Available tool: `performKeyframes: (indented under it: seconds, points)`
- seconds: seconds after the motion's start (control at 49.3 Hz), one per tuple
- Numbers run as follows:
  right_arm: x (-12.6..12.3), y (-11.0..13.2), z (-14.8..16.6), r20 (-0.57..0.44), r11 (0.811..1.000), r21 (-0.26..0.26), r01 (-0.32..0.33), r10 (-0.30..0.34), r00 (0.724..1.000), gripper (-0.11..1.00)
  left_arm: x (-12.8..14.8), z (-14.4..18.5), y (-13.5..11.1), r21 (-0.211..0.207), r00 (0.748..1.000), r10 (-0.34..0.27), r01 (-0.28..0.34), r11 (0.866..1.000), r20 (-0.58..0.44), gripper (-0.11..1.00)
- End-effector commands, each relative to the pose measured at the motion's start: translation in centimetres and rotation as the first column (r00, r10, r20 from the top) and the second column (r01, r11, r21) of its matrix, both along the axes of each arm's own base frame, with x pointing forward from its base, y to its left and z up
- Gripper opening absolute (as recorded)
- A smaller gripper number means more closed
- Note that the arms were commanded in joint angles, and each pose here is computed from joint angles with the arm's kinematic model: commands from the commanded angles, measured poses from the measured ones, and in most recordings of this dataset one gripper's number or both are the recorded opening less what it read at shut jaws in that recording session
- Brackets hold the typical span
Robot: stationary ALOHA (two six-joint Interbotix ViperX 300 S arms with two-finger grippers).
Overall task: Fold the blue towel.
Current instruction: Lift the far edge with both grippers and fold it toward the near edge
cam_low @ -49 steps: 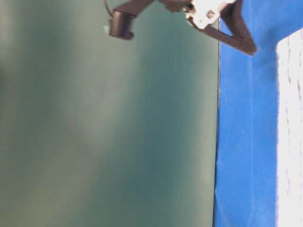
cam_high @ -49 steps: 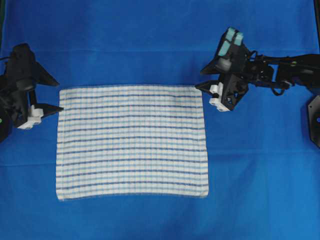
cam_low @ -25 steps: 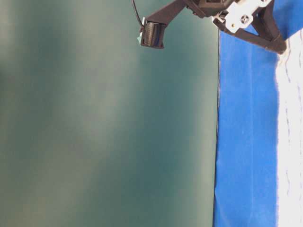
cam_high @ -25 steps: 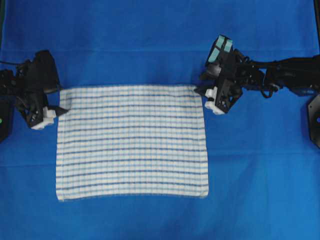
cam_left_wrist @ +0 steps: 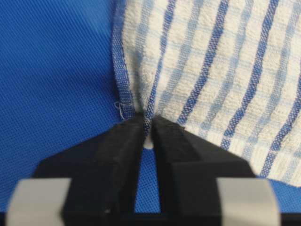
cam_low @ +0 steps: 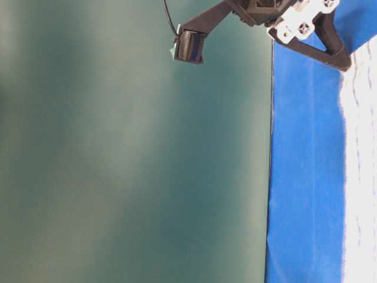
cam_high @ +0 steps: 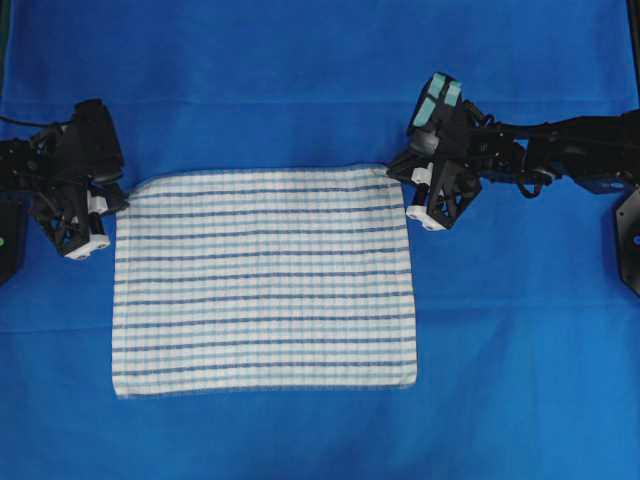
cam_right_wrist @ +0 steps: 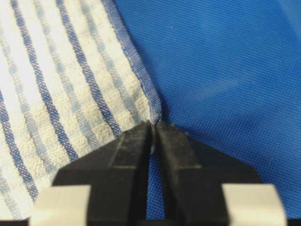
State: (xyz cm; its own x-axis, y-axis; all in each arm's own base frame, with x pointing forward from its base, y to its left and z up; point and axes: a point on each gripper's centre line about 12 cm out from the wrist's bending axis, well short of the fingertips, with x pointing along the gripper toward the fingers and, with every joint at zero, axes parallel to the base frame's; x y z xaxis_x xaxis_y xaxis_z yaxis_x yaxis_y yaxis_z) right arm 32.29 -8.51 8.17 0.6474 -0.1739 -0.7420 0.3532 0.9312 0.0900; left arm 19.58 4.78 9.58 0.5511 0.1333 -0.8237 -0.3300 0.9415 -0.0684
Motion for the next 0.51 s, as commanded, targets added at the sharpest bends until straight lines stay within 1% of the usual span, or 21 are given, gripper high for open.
performKeyframes:
  seconds: [0.0,0.264,0.487]
  points:
    - [0.6,-0.1,0.9,0.028,1.000,-0.007,-0.002,0.002,1.000,0.05,0.5,0.4,0.2,0.003,1.000,0.004,-0.004,1.000,0.017,0.02]
    - [0.2,0.0,2.1,0.048,1.000,-0.003,0.007,-0.007,0.999,0.05,0.7,1.1,0.2,0.009,0.999,0.004,-0.004,1.000,0.040,0.02]
    - [-0.2,0.2,3.8,0.085,1.000,-0.009,0.009,-0.008,0.996,0.05,2.0,3.5,0.5,0.055,0.991,-0.027,0.020,0.998,0.131,0.02]
